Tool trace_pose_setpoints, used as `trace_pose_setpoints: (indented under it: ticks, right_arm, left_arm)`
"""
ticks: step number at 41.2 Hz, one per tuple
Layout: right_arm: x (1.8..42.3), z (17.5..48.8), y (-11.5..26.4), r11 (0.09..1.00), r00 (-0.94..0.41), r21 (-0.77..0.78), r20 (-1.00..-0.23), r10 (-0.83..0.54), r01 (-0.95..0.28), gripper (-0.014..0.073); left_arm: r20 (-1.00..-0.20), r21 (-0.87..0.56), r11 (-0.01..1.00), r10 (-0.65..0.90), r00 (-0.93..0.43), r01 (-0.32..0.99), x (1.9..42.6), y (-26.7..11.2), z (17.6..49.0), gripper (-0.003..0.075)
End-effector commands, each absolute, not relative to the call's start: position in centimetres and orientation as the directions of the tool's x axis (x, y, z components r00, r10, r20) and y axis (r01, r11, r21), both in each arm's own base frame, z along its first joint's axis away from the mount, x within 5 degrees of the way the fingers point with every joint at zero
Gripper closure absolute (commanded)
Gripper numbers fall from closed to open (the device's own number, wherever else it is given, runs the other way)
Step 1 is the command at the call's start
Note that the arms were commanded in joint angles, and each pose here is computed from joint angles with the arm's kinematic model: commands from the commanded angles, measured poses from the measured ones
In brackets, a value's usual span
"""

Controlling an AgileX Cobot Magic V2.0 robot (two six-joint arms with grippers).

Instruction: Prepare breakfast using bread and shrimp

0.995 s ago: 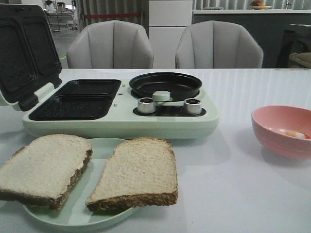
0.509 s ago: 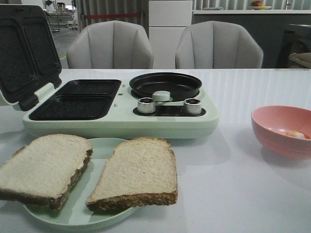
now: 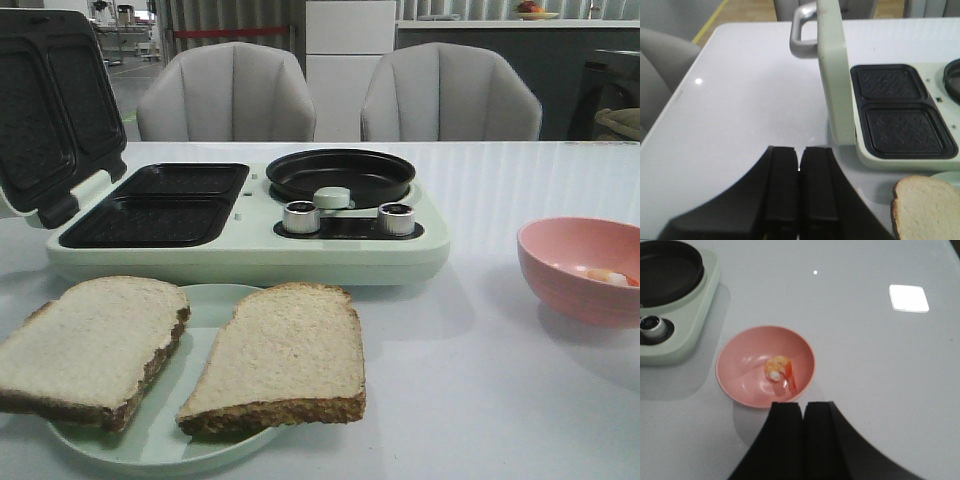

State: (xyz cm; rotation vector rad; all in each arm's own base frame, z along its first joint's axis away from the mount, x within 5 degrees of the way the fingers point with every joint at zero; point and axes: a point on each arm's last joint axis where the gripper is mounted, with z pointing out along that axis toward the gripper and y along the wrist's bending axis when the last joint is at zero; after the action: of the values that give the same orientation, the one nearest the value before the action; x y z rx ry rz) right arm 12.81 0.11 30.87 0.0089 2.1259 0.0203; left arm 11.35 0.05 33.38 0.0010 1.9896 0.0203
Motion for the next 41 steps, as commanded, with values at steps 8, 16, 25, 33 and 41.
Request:
trace_pose_setpoints:
  ticks: [8, 16, 25, 33, 41]
  right_arm:
    - [15.5, 30.6, 0.1, 1.000, -0.567, 0.014, -0.823, 0.012, 0.002, 0.0559]
    - [16.0, 30.1, 0.0, 1.000, -0.590, 0.000, -0.808, 0.000, 0.001, 0.0514]
    - [16.0, 30.1, 0.0, 1.000, -0.590, 0.000, -0.808, 0.000, 0.001, 0.0147]
    - [16.0, 30.1, 0.0, 1.000, -0.591, 0.000, -0.807, 0.000, 0.001, 0.0090]
    - [16.0, 30.1, 0.0, 1.000, -0.591, 0.000, -0.807, 0.000, 0.001, 0.0090]
  left_arm:
    - [-0.904, 0.008, 1.000, 0.003, -0.427, -0.010, 13.4, 0.0, 33.7, 0.0617]
    - [-0.877, 0.012, 1.000, 0.006, -0.481, -0.010, 14.3, 0.0, 32.9, 0.0616]
    - [-0.869, 0.016, 1.000, 0.009, -0.495, -0.008, 14.7, 0.0, 32.7, 0.0421]
    - [-0.869, 0.021, 1.000, 0.027, -0.494, 0.017, 14.7, -0.4, 32.7, 0.0162]
    - [-0.864, 0.131, 0.960, 0.232, -0.447, 0.246, 14.5, -2.9, 32.7, 0.0178]
